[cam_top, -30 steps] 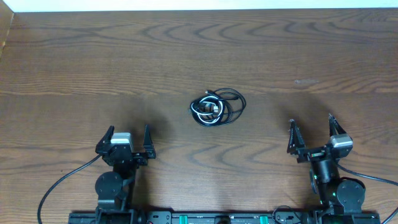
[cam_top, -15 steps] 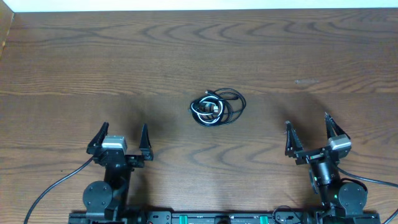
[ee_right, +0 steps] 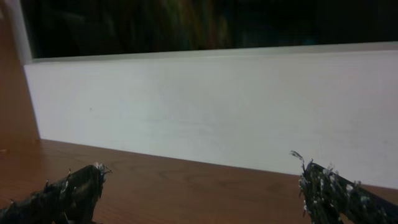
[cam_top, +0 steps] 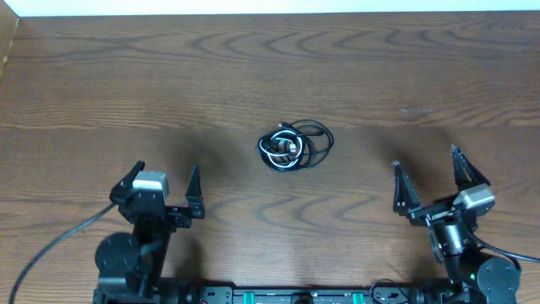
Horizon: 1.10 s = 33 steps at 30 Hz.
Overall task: Untangle cables
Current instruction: 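Raise both arms and move grippers toward the cable bundle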
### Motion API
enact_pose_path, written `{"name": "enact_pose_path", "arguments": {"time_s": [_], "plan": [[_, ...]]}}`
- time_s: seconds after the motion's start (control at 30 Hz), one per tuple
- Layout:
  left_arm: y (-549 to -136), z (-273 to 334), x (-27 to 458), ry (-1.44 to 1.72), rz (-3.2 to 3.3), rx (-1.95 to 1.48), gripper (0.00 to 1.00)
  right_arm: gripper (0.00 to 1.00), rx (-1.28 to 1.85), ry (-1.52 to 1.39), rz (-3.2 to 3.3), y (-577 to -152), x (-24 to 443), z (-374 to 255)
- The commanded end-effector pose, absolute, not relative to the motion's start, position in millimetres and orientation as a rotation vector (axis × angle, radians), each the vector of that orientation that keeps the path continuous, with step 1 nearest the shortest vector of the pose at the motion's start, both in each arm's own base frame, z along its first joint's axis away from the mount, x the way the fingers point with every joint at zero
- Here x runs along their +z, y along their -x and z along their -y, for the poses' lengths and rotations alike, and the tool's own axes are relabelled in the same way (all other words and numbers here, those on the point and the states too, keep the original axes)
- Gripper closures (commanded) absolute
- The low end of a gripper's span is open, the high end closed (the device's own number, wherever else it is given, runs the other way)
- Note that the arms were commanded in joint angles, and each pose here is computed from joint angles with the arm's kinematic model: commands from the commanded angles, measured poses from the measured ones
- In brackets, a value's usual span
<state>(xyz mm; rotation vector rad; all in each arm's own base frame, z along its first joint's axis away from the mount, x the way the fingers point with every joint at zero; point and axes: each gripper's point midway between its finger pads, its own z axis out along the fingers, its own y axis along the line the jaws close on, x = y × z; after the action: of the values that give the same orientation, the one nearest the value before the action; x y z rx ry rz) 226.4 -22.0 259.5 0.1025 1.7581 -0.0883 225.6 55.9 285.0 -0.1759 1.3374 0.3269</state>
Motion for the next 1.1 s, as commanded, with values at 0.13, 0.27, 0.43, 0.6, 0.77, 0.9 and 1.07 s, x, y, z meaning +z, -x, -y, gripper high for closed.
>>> {"name": "enact_pose_path", "arguments": {"time_s": [0.13, 0.27, 0.43, 0.6, 0.77, 0.9, 1.07], "plan": [[-241.4, 36.8, 285.0, -0.203, -1.887, -0.144, 0.02, 0.01, 0.421, 0.276, -1.377, -234.3, 314.1, -77.2], [-250.4, 37.2, 296.2, -0.201, -2.008, -0.156, 0.02, 0.01, 0.496, 0.330, -1.464, -248.6, 318.6, -90.6], [-261.6, 43.6, 314.4, -0.241, -2.149, -0.197, 0.02, 0.01, 0.612, 0.399, -1.620, -269.8, 318.8, -108.6], [-280.6, 46.9, 325.1, -0.244, -2.268, -0.232, 0.02, 0.01, 0.739, 0.472, -1.797, -288.3, 312.9, -125.0], [-299.4, 57.0, 317.6, -0.262, -2.391, -0.318, 0.02, 0.01, 0.802, 0.495, -2.010, -306.0, 299.0, -129.5], [-314.7, 69.9, 296.9, -0.283, -2.470, -0.429, 0.02, 0.01, 0.821, 0.527, -2.152, -317.9, 287.6, -129.9], [-333.6, 76.7, 274.2, -0.243, -2.534, -0.506, 0.02, 0.01, 0.847, 0.522, -2.200, -336.7, 276.9, -131.7]]}}
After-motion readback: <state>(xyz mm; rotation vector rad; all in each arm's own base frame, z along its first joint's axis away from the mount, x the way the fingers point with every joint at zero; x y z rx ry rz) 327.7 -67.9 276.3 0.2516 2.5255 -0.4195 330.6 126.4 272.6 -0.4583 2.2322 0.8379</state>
